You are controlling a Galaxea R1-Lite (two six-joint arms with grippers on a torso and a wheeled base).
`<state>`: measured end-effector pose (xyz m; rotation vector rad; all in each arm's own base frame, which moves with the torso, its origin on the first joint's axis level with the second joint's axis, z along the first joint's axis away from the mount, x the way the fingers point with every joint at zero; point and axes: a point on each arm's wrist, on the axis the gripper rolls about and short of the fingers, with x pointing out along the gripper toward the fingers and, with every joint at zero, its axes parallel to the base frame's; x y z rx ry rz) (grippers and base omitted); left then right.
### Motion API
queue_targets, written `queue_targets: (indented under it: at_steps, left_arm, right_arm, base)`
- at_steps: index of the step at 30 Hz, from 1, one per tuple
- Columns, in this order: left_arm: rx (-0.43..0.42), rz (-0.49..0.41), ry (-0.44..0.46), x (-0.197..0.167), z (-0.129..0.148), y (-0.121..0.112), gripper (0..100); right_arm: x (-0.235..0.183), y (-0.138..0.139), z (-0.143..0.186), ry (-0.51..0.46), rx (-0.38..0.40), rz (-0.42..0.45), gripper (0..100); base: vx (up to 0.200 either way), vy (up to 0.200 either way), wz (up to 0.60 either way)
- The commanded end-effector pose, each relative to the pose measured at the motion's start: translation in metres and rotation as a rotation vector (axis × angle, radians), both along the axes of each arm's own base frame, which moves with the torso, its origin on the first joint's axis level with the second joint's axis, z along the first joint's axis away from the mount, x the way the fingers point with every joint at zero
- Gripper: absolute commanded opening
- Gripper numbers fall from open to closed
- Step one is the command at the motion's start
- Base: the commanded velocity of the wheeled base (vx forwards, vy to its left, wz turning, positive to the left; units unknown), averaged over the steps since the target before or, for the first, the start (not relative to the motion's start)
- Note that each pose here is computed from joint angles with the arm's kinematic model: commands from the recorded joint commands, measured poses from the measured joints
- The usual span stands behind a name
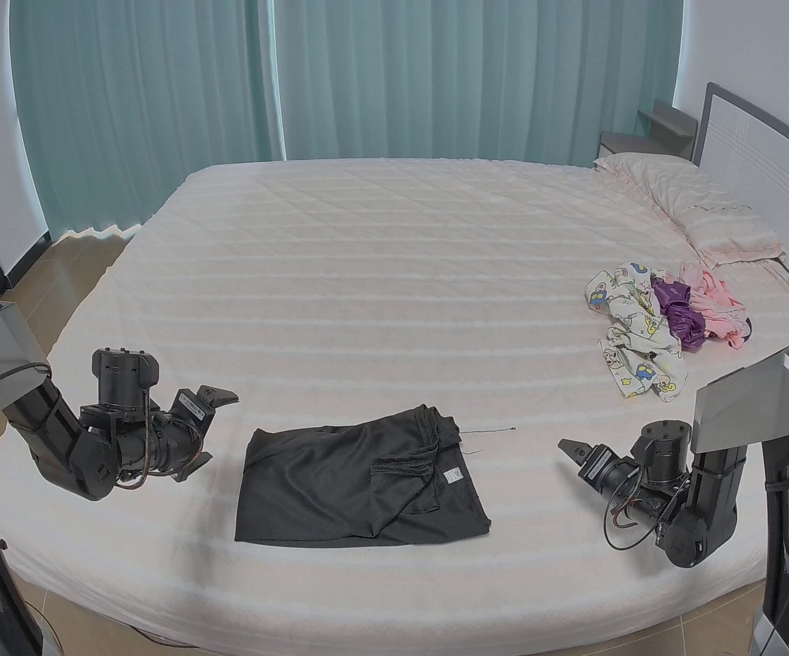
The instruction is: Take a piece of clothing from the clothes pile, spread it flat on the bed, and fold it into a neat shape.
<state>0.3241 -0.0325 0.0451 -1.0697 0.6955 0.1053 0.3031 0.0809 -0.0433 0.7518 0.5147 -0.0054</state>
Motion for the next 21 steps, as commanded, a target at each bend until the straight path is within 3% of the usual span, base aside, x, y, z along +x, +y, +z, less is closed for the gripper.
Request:
queue_targets:
  at_steps: [1,6,12,21]
  left_arm:
    - [-0.021,0.013,-0.001,0.0014,0.0013,-0.0005,100]
    - [-0.029,0.002,-0.001,-0.0004,-0.0003,-0.0006,100]
    - [-0.028,0.001,-0.009,-0.0008,-0.0015,-0.0011,100]
    - [-0.014,0.022,-0.002,0.0034,-0.0065,-0.0009,100]
  right_arm:
    - [-0.0003,0.0015,0.0008,-0.008,0.003,0.004,100]
    - [-0.0003,0.0015,0.0008,-0.008,0.002,0.005,100]
    - [-0.0003,0.0015,0.0008,-0.008,0.002,0.005,100]
    - [-0.0006,0.0029,0.0008,-0.008,0.002,0.01,100]
  base:
    - [0.0,0.0,0.0]
    - [0.0,0.0,0.0]
    - [0.2,0.0,0.0]
    - [0.0,0.0,0.0]
